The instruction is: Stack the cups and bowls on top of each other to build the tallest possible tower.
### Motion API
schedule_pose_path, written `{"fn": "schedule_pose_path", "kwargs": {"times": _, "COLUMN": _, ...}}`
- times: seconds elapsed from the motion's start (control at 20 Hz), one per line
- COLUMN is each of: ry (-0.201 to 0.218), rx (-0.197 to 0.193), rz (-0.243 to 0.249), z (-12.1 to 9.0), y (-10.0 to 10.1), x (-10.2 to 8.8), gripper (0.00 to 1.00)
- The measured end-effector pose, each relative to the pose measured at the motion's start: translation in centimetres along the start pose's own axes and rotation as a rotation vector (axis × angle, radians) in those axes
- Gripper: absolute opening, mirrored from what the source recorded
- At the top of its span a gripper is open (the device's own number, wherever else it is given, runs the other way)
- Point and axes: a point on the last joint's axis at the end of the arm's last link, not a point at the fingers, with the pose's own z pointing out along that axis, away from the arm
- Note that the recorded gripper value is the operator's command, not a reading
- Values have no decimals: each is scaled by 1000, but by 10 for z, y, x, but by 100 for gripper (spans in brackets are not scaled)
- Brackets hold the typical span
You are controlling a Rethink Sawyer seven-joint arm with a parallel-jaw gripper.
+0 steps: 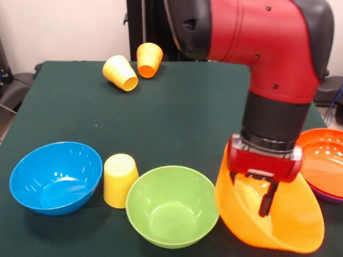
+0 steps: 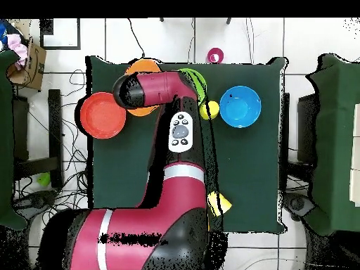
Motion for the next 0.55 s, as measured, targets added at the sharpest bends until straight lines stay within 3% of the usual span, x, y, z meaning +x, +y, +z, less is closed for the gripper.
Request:
{"fn": "schedule_pose_path", "kwargs": {"times": 0.35, "ry": -8, "rx": -8, "rz": 67, "z": 21, "y": -36, "x": -21, "gripper": 100}}
{"fn": "schedule_pose_path", "kwargs": {"times": 0.55, "ry": -11, "rx": -7, "rz": 83, "z": 22, "y": -47, "x": -26, "gripper": 100}}
